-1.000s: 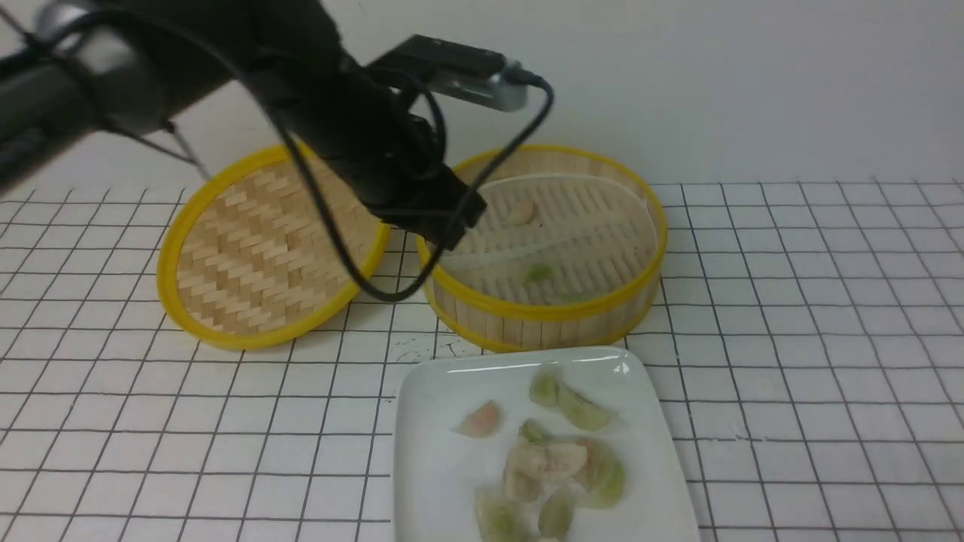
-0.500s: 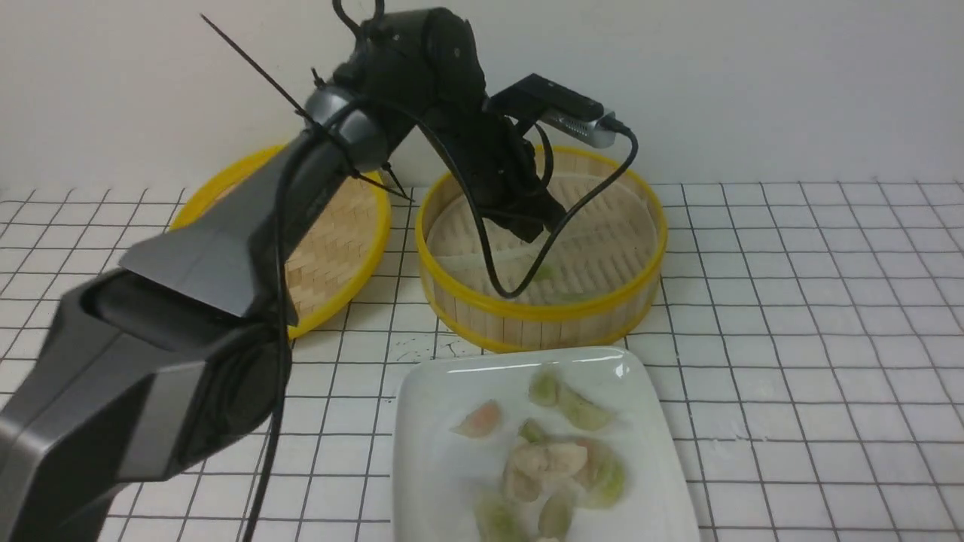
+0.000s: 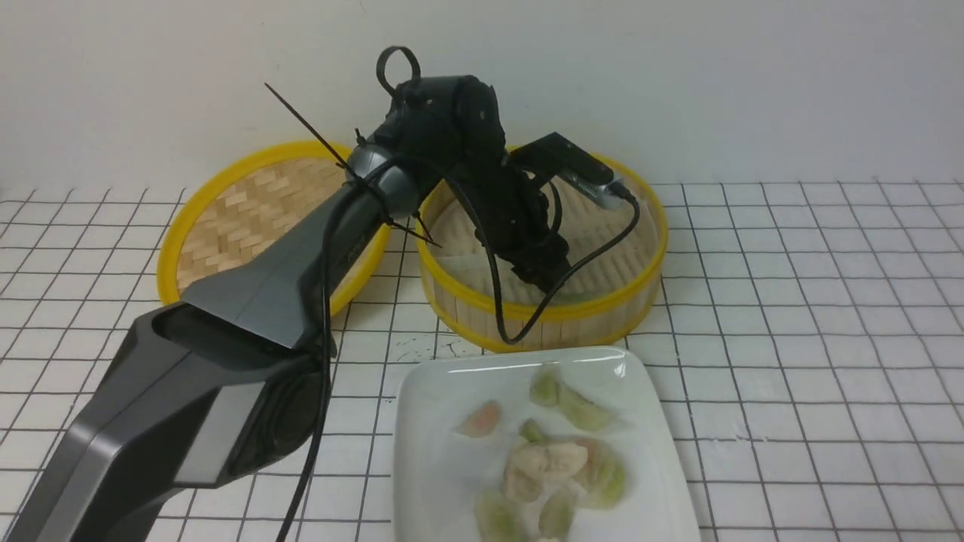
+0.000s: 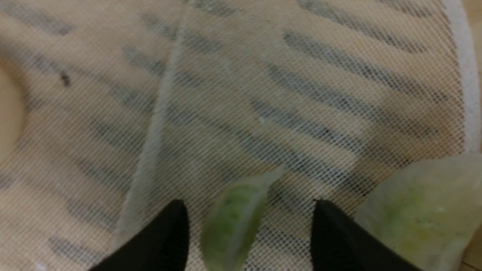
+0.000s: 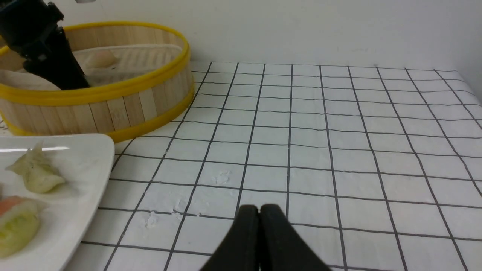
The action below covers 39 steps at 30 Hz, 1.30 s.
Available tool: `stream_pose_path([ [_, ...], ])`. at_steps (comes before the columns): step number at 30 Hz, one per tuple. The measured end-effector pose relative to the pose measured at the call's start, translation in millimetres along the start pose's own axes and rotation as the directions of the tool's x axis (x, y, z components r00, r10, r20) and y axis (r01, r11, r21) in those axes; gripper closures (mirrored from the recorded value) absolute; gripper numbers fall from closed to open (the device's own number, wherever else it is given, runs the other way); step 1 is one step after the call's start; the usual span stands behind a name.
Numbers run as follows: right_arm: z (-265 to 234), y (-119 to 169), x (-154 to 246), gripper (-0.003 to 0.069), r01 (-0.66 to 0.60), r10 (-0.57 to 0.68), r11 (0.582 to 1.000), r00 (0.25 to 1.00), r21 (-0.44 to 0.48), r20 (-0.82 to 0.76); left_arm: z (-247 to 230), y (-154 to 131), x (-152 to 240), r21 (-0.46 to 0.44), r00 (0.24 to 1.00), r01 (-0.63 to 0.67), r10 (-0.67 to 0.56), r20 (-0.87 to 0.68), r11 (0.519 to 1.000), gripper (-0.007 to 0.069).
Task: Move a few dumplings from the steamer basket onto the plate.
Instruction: Use the left arm to grab a dumpling from the steamer, then use the left arm to put the dumpling into the plate
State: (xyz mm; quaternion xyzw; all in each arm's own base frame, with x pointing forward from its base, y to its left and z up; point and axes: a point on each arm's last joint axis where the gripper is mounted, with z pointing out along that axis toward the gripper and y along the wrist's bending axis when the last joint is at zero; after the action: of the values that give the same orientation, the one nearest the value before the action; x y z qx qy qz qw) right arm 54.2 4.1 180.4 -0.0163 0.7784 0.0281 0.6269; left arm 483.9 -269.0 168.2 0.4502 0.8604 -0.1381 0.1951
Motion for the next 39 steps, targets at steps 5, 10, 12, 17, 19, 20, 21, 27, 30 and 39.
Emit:
stream_pose_path([
  [5, 0.0, 0.0, 0.0, 0.0673, 0.000, 0.000, 1.000, 1.000, 0.000, 0.000, 2.8, -2.6, -1.0, -0.039, 0.999, -0.037, 0.036, -0.022, 0.999, 0.0351],
  [10, 0.0, 0.0, 0.0, 0.0673, 0.000, 0.000, 1.000, 1.000, 0.000, 0.000, -1.0, -7.9, -4.6, -0.102, 0.998, -0.034, 0.029, -0.052, 0.994, 0.0480],
  [12, 0.0, 0.0, 0.0, 0.0673, 0.000, 0.000, 1.000, 1.000, 0.000, 0.000, -7.9, -9.7, -7.0, -0.123, 0.998, -0.044, 0.037, -0.059, 0.991, 0.0481],
  [17, 0.0, 0.0, 0.0, 0.0673, 0.000, 0.000, 1.000, 1.000, 0.000, 0.000, -51.4, -14.9, -21.6, -0.171, 1.000, 0.010, -0.009, 0.009, 0.985, 0.0481],
  [19, 0.0, 0.0, 0.0, 0.0673, 0.000, 0.000, 1.000, 1.000, 0.000, 0.000, -79.0, -20.2, -28.9, -0.181, 0.997, 0.059, -0.049, 0.059, 0.982, 0.0481],
  [20, 0.0, 0.0, 0.0, 0.0673, 0.000, 0.000, 1.000, 1.000, 0.000, 0.000, -86.7, -22.3, -29.9, -0.178, 0.995, 0.082, -0.071, 0.070, 0.981, 0.0481],
  [21, 0.0, 0.0, 0.0, 0.0673, 0.000, 0.000, 1.000, 1.000, 0.000, 0.000, -102.8, -26.6, -32.2, -0.177, 0.992, 0.100, -0.085, 0.091, 0.979, 0.0481],
  [27, 0.0, 0.0, 0.0, 0.0673, 0.000, 0.000, 1.000, 1.000, 0.000, 0.000, -163.9, -61.7, 4.4, -0.130, 0.986, 0.163, -0.165, -0.006, 0.978, 0.0481],
  [30, 0.0, 0.0, 0.0, 0.0673, 0.000, 0.000, 1.000, 1.000, 0.000, 0.000, -167.1, -78.3, 33.1, -0.077, 0.977, 0.186, -0.192, -0.092, 0.980, 0.0481],
  [39, 0.0, 0.0, 0.0, 0.0673, 0.000, 0.000, 1.000, 1.000, 0.000, 0.000, -112.1, -103.3, 84.1, 0.100, 0.925, 0.268, -0.226, -0.305, 0.958, 0.0481],
])
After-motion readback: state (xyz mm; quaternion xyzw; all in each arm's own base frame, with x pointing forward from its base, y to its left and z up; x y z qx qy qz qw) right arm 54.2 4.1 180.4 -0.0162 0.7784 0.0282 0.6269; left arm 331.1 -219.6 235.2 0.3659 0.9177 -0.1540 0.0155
